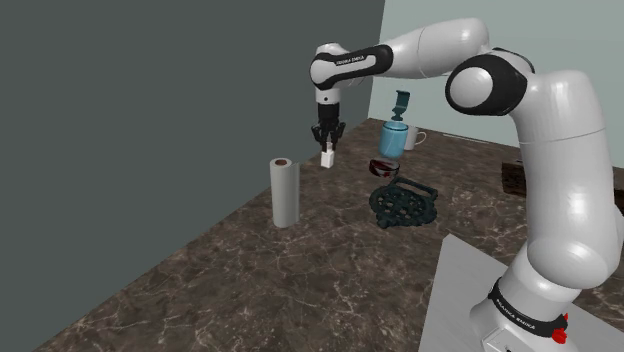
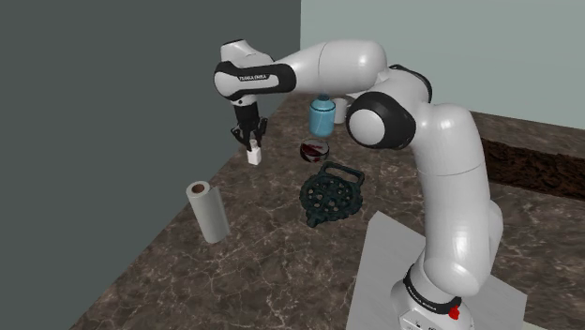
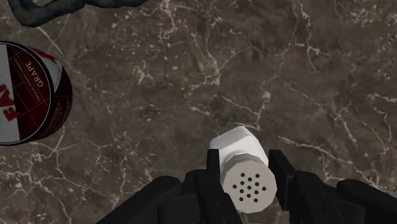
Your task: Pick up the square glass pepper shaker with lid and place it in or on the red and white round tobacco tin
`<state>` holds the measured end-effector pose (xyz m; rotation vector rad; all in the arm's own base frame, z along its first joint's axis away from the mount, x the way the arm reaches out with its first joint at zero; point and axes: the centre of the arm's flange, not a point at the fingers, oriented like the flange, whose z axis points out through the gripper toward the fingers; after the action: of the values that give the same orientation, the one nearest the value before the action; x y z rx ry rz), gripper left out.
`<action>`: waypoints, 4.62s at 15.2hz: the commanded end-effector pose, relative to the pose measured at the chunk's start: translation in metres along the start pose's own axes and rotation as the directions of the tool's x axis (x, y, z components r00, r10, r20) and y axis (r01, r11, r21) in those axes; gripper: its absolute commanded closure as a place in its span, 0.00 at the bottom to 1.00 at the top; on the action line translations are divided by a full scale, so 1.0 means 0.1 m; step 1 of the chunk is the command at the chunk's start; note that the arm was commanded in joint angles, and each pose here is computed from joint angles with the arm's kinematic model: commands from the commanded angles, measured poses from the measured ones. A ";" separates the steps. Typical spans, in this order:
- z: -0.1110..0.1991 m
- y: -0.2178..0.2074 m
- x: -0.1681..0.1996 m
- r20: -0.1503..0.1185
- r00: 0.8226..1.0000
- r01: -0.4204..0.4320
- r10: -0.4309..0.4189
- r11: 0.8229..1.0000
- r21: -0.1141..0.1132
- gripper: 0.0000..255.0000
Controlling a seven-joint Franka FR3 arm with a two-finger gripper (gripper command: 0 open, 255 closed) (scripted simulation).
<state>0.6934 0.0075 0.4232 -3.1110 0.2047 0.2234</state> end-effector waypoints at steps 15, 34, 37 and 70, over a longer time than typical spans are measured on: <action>-0.64 0.51 -0.19 0.000 1.000 0.000 0.000 1.000 0.000 1.00; -0.78 2.69 -0.69 0.000 1.000 0.000 0.000 1.000 0.000 1.00; -0.62 2.69 -0.66 0.000 1.000 0.000 0.000 1.000 0.000 1.00; -0.33 2.70 -0.55 0.000 1.000 0.000 0.000 1.000 0.000 0.00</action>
<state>0.6097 -0.2533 0.4561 -3.1116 0.2044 0.2218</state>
